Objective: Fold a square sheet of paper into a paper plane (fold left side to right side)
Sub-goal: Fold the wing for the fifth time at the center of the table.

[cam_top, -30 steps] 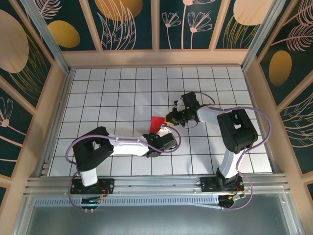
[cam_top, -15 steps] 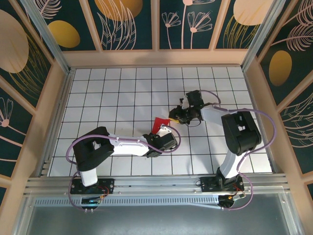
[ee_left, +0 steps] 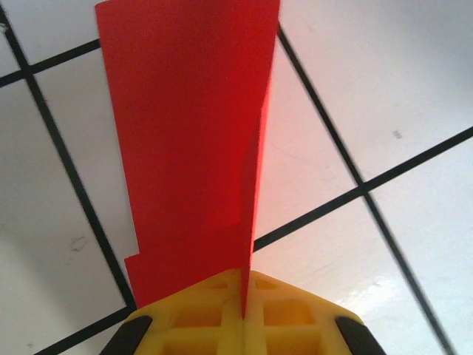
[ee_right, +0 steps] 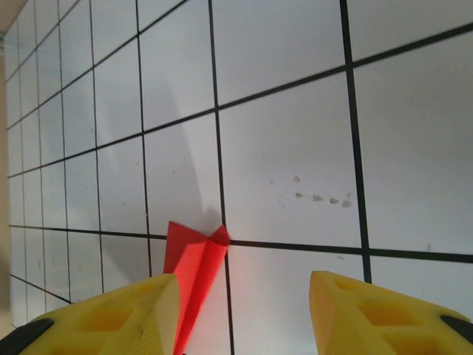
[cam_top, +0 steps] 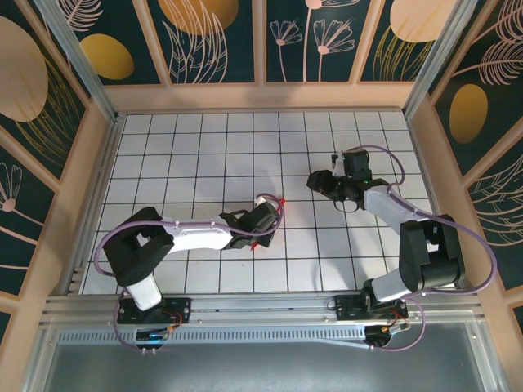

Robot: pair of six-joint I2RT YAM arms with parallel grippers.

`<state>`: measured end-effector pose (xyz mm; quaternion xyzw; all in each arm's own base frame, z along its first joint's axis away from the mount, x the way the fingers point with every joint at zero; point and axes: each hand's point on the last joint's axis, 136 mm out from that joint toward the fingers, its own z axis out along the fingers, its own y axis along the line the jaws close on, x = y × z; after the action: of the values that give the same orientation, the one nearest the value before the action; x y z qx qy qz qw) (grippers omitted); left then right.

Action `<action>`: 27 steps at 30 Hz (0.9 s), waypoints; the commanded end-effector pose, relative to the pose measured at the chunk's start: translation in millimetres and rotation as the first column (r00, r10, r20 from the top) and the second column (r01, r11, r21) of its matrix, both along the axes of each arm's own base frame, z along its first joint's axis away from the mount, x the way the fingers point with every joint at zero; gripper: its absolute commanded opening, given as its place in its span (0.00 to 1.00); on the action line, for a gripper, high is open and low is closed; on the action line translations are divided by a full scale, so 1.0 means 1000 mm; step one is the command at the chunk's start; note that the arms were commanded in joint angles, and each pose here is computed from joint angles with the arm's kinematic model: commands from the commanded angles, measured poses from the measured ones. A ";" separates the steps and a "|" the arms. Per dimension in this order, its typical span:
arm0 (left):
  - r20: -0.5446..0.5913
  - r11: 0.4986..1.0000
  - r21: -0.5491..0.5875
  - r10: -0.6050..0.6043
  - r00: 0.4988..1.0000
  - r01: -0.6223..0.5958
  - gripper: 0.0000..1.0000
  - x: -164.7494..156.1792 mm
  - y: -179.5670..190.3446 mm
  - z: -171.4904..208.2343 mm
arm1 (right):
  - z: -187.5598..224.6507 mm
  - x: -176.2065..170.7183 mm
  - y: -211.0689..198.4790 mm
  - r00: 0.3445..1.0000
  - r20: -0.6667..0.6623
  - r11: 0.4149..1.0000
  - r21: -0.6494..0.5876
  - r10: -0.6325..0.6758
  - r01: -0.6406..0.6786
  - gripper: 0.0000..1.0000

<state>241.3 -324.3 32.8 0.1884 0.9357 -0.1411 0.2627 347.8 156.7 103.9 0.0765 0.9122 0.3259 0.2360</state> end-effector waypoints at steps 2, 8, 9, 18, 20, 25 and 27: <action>-0.091 0.979 -0.201 -0.038 0.995 0.019 0.00 -0.006 -0.025 0.020 | -0.006 -0.008 0.005 0.998 0.009 0.998 0.015 0.058 -0.058 0.50; -0.190 0.952 -0.305 -0.043 0.981 -0.018 0.00 -0.003 -0.033 0.022 | -0.010 -0.015 0.012 0.996 0.013 0.995 0.051 0.090 -0.090 0.48; -0.201 0.947 -0.321 -0.044 0.979 -0.024 0.00 -0.003 -0.035 0.023 | -0.011 -0.017 0.012 0.996 0.011 0.994 0.051 0.092 -0.092 0.48; -0.336 0.904 -0.415 -0.052 0.941 -0.098 0.00 0.002 -0.046 0.008 | -0.019 -0.028 0.021 0.994 -0.004 0.991 0.074 0.108 -0.107 0.46; -0.355 0.901 -0.420 -0.052 0.933 -0.109 0.00 0.003 -0.049 0.004 | -0.020 -0.030 0.024 0.993 -0.005 0.991 0.077 0.114 -0.114 0.46; -0.384 0.884 -0.446 -0.046 0.922 -0.142 0.00 0.007 -0.053 0.002 | -0.023 -0.032 0.028 0.993 -0.009 0.990 0.079 0.116 -0.115 0.46; -0.394 0.874 -0.462 -0.047 0.918 -0.153 0.00 0.007 -0.055 0.003 | -0.023 -0.033 0.029 0.993 -0.008 0.990 0.084 0.118 -0.117 0.46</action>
<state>243.8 -371.3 29.8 0.0751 0.9192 -0.3676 0.1192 315.9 182.2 80.4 0.0358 0.9068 0.3670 0.2044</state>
